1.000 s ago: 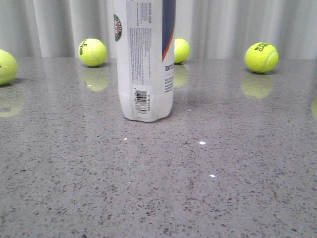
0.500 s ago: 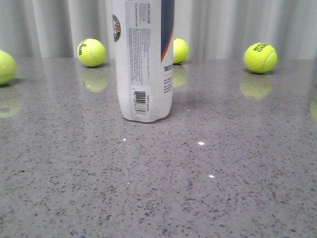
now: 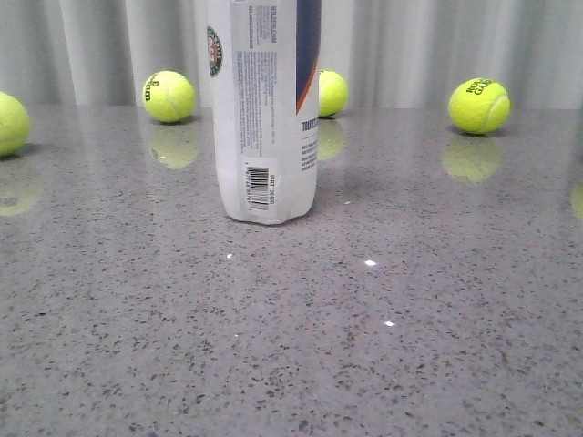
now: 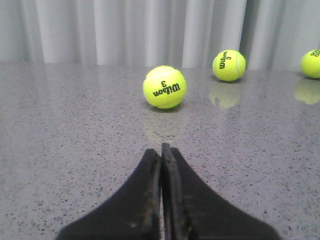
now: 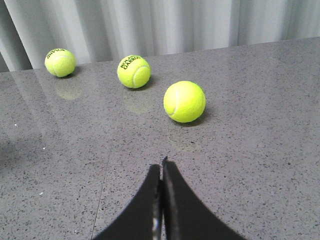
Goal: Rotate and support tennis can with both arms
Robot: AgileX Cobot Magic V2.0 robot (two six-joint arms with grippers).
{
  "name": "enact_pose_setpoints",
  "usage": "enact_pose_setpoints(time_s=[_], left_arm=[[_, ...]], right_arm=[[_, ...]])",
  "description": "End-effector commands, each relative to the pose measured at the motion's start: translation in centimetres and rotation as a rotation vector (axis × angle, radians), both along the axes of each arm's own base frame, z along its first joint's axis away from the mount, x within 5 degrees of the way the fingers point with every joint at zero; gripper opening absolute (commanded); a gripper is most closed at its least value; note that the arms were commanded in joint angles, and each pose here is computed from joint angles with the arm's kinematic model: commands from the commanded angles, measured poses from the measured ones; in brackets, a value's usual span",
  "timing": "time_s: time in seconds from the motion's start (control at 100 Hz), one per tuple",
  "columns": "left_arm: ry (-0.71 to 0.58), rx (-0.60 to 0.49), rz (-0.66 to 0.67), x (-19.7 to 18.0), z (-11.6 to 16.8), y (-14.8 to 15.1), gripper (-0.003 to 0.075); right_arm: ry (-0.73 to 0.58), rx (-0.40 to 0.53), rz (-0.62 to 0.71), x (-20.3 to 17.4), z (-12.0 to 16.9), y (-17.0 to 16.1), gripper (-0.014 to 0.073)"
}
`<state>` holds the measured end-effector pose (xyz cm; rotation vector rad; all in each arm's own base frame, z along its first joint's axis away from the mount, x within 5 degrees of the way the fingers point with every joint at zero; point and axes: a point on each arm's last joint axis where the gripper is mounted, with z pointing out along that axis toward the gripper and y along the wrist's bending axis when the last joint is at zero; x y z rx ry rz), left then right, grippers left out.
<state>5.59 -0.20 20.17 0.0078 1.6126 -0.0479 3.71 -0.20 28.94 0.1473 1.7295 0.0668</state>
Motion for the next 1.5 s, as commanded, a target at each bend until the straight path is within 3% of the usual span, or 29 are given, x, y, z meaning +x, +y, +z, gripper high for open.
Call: enact_pose_setpoints(time_s=[0.0,0.65,0.82,1.14,1.24,1.49], left_arm=[[-0.060,-0.007,-0.013,-0.1,-0.8,-0.1,-0.0021],[-0.062,-0.007,-0.013,-0.1,-0.7,-0.1,-0.0021],[-0.062,-0.007,-0.013,-0.1,-0.7,-0.1,-0.0021],[-0.062,-0.007,-0.013,-0.1,-0.7,-0.1,-0.0020],[-0.062,-0.007,-0.013,-0.1,-0.7,-0.1,-0.0021],[-0.062,-0.007,-0.013,-0.1,-0.7,-0.1,-0.0020]], right_arm=[[-0.090,-0.010,-0.004,0.1,1.4,0.0,-0.0066],[-0.090,-0.010,-0.004,0.1,1.4,0.0,-0.0066],[-0.088,-0.115,-0.041,0.0,1.4,-0.5,-0.0066],[-0.186,-0.112,-0.027,0.5,1.4,-0.3,-0.0066],[-0.266,-0.064,-0.002,1.4,0.0,0.0,-0.0066],[-0.398,-0.119,0.007,2.3,-5.5,0.0,-0.0066]])
